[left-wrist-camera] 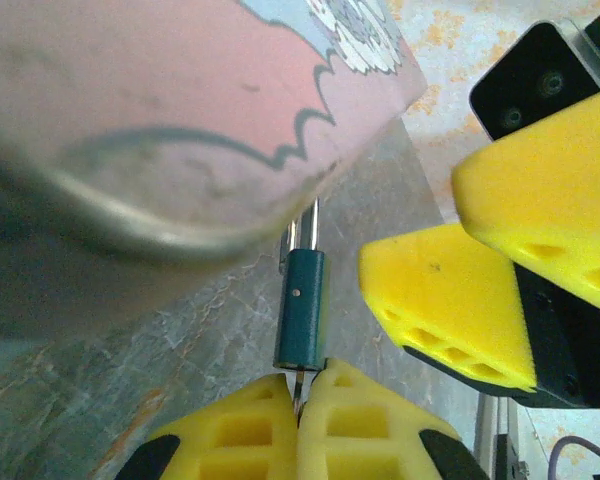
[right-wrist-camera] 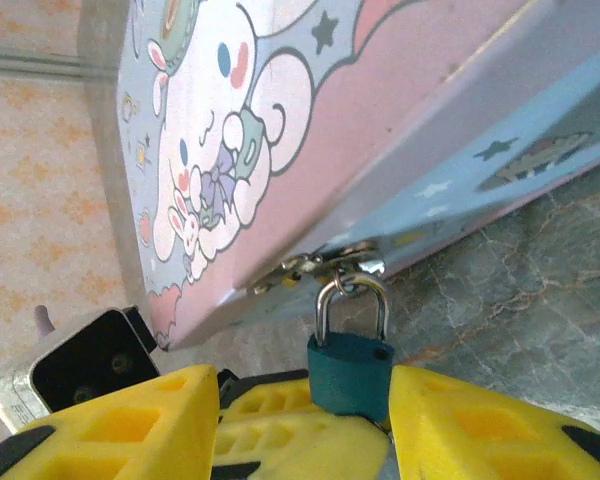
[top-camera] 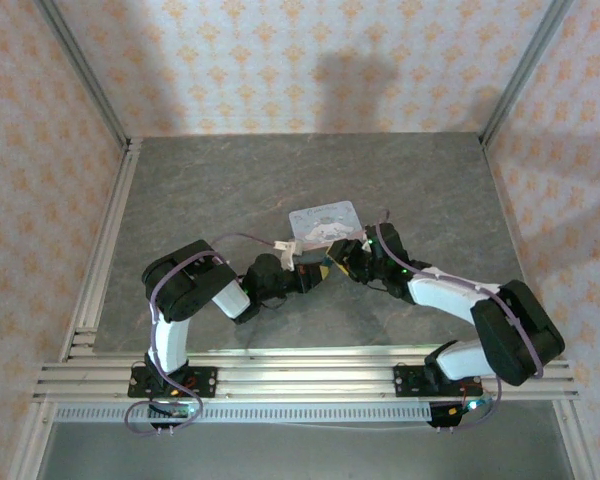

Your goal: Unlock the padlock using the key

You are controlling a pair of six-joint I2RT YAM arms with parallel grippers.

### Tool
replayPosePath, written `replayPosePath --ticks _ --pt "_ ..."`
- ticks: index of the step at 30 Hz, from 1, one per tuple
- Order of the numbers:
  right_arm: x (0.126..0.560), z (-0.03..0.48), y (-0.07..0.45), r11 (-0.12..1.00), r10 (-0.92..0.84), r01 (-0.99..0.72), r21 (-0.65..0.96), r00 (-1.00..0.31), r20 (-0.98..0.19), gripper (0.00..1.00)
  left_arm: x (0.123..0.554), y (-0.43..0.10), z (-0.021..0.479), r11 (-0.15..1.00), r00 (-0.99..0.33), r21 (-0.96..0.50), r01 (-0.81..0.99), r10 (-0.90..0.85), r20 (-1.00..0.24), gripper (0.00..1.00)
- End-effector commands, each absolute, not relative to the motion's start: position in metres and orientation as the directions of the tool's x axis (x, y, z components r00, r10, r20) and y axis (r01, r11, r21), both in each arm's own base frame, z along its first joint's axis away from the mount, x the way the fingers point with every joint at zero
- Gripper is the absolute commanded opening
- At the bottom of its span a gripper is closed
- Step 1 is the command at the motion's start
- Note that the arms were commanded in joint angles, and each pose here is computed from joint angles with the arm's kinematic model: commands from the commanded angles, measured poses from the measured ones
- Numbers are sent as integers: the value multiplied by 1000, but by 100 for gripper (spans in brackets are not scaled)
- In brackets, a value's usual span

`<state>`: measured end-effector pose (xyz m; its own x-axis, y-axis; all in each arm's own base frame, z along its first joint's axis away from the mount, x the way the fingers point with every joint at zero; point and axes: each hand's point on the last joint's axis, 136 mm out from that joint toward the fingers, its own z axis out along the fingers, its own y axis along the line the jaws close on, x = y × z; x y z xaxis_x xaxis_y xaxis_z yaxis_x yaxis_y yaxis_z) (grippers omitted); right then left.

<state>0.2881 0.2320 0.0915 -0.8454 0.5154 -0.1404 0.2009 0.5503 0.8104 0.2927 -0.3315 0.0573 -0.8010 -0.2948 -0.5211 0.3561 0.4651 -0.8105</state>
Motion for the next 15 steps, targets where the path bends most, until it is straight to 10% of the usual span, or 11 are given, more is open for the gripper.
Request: replayPosePath --ticks 1,15 --pt "292 87 231 550 538 220 806 -831 -140 48 298 -341 90 387 -777 -823 416 -319 -543 0" --pt "293 75 248 523 524 193 830 -841 -135 45 297 -346 96 355 -790 -838 413 -317 -524 0"
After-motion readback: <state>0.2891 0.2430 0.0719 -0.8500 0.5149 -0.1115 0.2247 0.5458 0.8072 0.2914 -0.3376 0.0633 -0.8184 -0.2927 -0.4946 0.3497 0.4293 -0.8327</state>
